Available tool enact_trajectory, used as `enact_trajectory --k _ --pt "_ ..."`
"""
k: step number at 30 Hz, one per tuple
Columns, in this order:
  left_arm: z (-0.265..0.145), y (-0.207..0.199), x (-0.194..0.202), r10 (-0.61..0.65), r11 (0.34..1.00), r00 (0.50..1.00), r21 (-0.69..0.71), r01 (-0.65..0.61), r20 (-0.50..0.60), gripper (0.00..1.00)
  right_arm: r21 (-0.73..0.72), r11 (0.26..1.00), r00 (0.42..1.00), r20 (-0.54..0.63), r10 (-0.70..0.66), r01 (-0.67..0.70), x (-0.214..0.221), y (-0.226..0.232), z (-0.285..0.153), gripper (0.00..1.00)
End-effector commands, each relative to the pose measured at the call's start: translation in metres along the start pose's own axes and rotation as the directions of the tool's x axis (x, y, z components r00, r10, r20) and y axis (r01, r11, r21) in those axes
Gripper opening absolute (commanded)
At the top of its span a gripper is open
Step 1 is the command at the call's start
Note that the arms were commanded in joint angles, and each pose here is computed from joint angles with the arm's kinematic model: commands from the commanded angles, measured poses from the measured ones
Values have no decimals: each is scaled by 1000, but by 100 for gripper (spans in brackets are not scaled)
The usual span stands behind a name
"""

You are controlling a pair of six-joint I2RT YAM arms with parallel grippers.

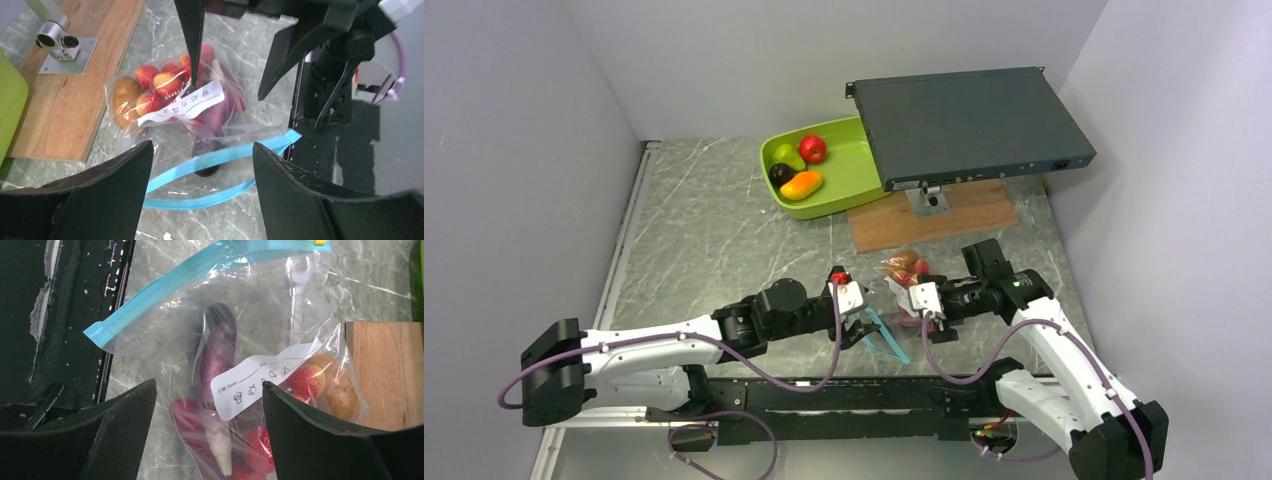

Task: Open the zip-top bag and remove the fake food
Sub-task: Pick up the fake vegetable from the zipper food storage bag.

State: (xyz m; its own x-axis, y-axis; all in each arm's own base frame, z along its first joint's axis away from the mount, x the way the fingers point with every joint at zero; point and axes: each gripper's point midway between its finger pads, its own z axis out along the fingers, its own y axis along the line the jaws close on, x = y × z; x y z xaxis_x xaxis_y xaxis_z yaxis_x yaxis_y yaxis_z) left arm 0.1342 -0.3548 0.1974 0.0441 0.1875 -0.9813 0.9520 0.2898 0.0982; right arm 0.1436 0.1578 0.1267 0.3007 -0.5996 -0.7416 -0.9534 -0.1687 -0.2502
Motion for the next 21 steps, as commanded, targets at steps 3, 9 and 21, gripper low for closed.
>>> enact_trajectory --k 3,9,21 --pt "-23 4 -62 -72 997 997 -18 72 8 77 20 1000 1000 0 6 -6 -3 -11 0 79" --pt "-69 20 -56 10 995 998 -97 -16 -60 80 25 999 999 6 39 -39 0 -15 -2 78" --pt "-70 1 37 55 998 998 -37 -56 -39 79 69 993 994 58 89 -93 4 -22 -9 78"
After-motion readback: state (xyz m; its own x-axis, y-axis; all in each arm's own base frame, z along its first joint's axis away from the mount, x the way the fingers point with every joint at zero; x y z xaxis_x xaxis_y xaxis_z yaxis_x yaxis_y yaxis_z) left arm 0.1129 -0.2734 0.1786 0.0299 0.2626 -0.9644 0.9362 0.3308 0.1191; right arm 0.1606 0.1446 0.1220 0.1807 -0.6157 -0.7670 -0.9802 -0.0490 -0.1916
